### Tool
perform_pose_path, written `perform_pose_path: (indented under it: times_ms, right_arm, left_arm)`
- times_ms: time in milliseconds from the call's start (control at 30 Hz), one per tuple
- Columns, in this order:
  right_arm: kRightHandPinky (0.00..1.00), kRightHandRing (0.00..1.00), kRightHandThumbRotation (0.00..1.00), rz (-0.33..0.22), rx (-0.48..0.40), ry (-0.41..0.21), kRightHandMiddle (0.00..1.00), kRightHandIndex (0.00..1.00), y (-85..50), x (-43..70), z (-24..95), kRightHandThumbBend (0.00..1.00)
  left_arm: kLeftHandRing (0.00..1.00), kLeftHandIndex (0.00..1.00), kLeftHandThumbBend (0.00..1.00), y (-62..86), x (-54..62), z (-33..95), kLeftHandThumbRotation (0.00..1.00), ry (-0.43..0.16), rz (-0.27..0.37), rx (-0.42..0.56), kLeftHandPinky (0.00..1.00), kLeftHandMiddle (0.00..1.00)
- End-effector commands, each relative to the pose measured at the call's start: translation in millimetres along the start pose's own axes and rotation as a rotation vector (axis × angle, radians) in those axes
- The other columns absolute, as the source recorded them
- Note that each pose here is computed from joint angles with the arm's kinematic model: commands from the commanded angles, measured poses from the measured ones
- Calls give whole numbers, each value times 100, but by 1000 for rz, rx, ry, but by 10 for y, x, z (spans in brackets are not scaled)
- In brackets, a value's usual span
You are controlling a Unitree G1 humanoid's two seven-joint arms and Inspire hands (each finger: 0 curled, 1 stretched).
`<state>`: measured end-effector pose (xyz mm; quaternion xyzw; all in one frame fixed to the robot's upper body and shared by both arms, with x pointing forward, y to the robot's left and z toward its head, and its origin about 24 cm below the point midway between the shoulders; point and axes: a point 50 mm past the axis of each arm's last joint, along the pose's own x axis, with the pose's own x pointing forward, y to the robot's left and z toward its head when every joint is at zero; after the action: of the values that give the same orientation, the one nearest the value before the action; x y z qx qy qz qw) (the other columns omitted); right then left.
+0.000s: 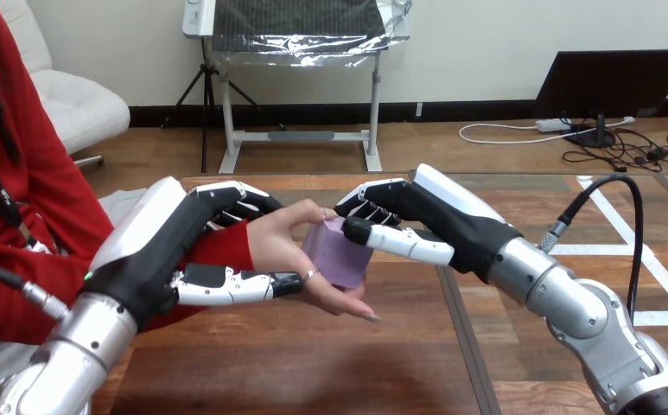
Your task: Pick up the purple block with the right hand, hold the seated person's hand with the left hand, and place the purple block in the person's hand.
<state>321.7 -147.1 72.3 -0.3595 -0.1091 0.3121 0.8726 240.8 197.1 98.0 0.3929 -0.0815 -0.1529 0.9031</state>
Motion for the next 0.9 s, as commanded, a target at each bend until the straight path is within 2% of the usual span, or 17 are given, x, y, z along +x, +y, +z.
perform_pose_path:
  times_ms: [0,467,867]
  right_arm:
    - [56,63,100,-57,13,-11,66,69,-160,-38,17,87]
    - [56,65,100,-53,63,-11,69,72,-138,-141,-32,95]
    - [60,68,100,-68,138,-26,72,75,-59,-281,-89,99]
  left_arm:
    - [74,77,99,35,-23,99,63,-46,40,-19,59,77]
    - [83,86,100,-134,-151,11,78,-35,72,-89,67,86]
    - [90,89,100,-297,-295,-69,97,-8,155,-70,74,91]
